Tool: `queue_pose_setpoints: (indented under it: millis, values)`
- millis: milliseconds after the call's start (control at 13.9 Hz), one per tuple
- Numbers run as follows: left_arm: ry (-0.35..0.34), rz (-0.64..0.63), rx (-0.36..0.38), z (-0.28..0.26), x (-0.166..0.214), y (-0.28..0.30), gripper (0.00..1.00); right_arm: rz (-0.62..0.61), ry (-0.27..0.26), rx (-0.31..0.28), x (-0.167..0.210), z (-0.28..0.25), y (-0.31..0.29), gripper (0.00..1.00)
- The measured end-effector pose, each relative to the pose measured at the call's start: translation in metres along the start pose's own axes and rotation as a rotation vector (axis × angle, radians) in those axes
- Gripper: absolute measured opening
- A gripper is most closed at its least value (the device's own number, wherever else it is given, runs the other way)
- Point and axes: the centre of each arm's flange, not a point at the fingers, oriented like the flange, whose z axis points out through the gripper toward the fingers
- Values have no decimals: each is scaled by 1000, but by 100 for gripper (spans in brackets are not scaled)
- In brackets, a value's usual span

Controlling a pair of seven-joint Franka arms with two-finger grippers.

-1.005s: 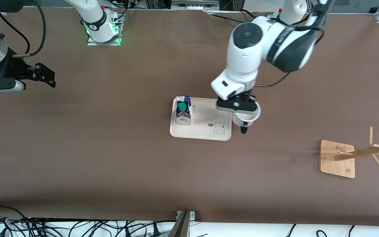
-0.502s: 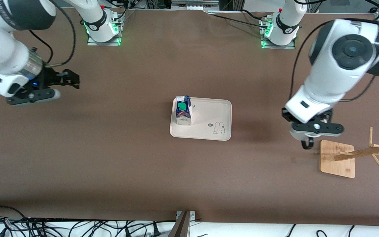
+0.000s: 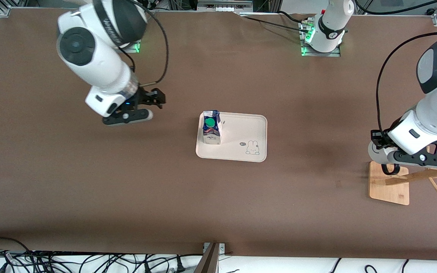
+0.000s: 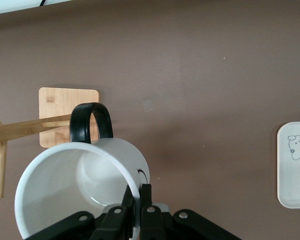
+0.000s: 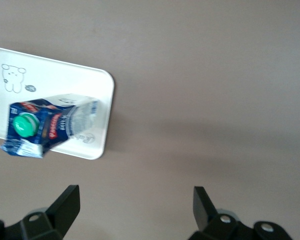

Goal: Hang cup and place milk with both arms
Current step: 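Hang the mug handle on a peg while the right gripper grasps the carton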

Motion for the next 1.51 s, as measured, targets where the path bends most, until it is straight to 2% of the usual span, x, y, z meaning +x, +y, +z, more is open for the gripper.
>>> queue_pose_setpoints:
  millis: [215, 502, 1077, 1220, 1292, 1364, 1507]
  values:
    - [-34, 6, 1, 2, -4, -2, 7, 9, 25, -4, -8, 42, -65, 100]
    - [-21, 58, 25, -7, -5, -25, 7, 63, 33, -15, -14, 76, -124, 100]
    - [-22, 168, 64, -11, -7, -65, 7, 115, 72, -10, -6, 132, -158, 100]
    - [-29, 179, 68, -8, -9, -77, 7, 118, 69, -14, -6, 138, -159, 96]
    - [-31, 180, 68, -7, -8, -78, 7, 120, 68, -16, -5, 140, -158, 90]
    - [-32, 180, 67, -6, -8, -77, 7, 120, 69, -17, -5, 141, -158, 90]
    - [-36, 172, 67, -3, -8, -83, 7, 120, 74, -14, -3, 141, -159, 70]
